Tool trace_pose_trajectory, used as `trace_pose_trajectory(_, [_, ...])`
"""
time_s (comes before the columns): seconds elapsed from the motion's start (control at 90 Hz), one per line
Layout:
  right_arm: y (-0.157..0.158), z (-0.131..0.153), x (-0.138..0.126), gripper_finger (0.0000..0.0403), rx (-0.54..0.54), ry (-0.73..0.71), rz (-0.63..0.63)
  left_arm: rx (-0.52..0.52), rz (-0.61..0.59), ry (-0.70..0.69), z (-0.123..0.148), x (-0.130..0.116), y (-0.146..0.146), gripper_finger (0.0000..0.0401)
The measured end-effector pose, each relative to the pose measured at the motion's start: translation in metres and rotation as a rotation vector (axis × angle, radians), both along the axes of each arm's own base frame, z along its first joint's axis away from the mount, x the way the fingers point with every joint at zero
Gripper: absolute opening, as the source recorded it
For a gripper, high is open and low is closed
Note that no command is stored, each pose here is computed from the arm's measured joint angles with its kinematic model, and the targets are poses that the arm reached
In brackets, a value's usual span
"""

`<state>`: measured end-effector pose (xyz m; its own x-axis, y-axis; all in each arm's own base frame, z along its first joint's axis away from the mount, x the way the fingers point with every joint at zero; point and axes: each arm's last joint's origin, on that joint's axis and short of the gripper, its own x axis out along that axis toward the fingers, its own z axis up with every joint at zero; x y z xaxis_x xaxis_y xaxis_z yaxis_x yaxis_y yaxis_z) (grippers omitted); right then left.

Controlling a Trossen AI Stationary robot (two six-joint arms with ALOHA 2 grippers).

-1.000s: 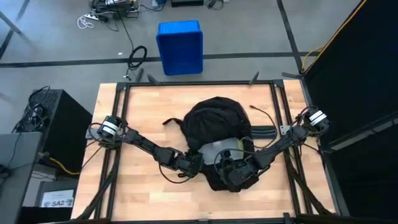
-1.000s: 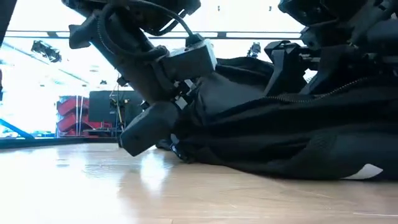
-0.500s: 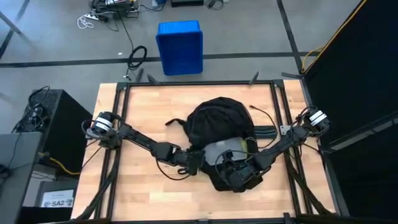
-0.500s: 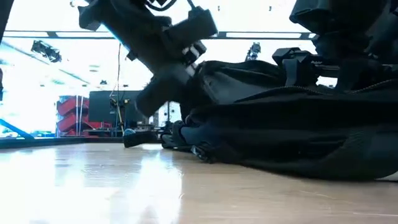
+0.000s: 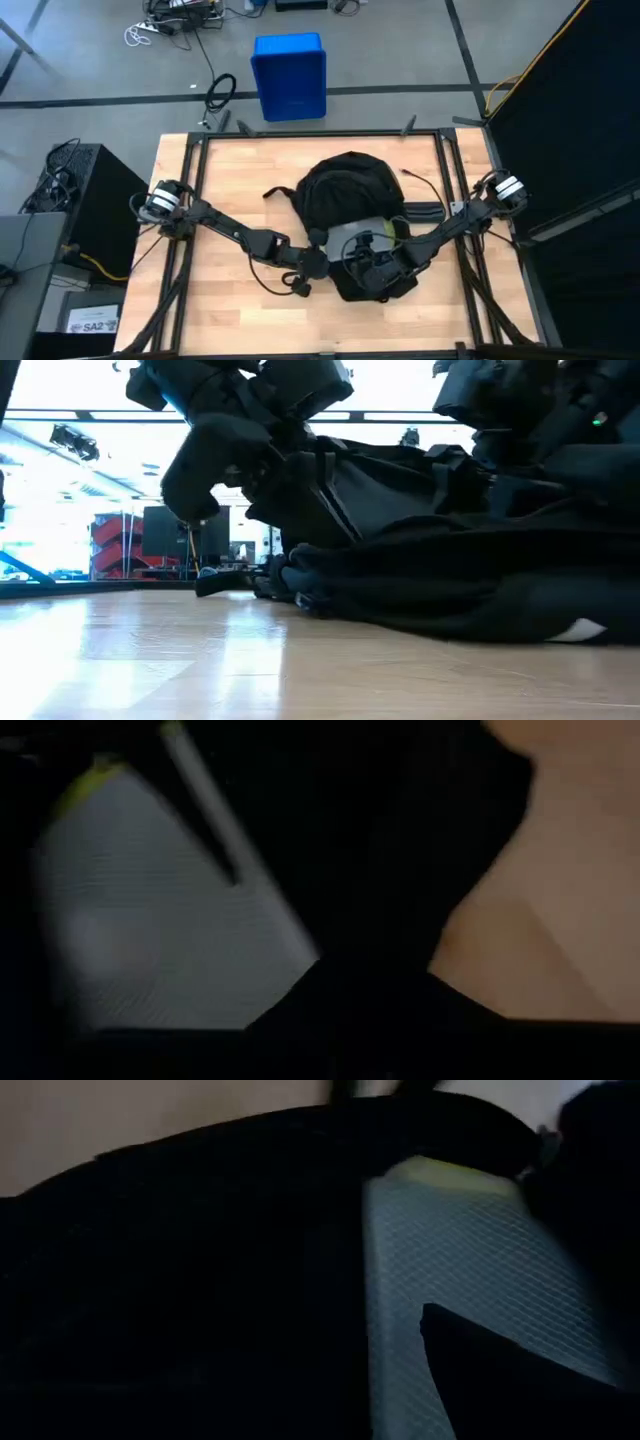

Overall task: Unpack backpack
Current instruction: Remove the zip lock bag from the backpack

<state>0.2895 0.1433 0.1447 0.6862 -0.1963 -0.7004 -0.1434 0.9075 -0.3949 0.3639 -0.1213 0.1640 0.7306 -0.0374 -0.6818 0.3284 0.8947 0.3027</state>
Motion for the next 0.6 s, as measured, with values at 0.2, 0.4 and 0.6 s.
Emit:
trace_pose_trajectory(0.2, [-0.006,0.001,0.004,0.0201,-0.009,-0.009,-0.017,-0.050,0.010,0.058,-0.007,-0.002,-0.001,0.0062])
trace_pose_trajectory(0.4, [-0.009,-0.001,0.003,0.0209,-0.010,0.012,-0.034,-0.095,-0.008,0.082,-0.011,-0.001,-0.002,0.0060])
trace_pose_trajectory(0.6, [-0.018,-0.004,0.004,0.0212,0.011,0.037,-0.092,-0.152,-0.066,0.119,-0.013,-0.002,-0.003,0.0047])
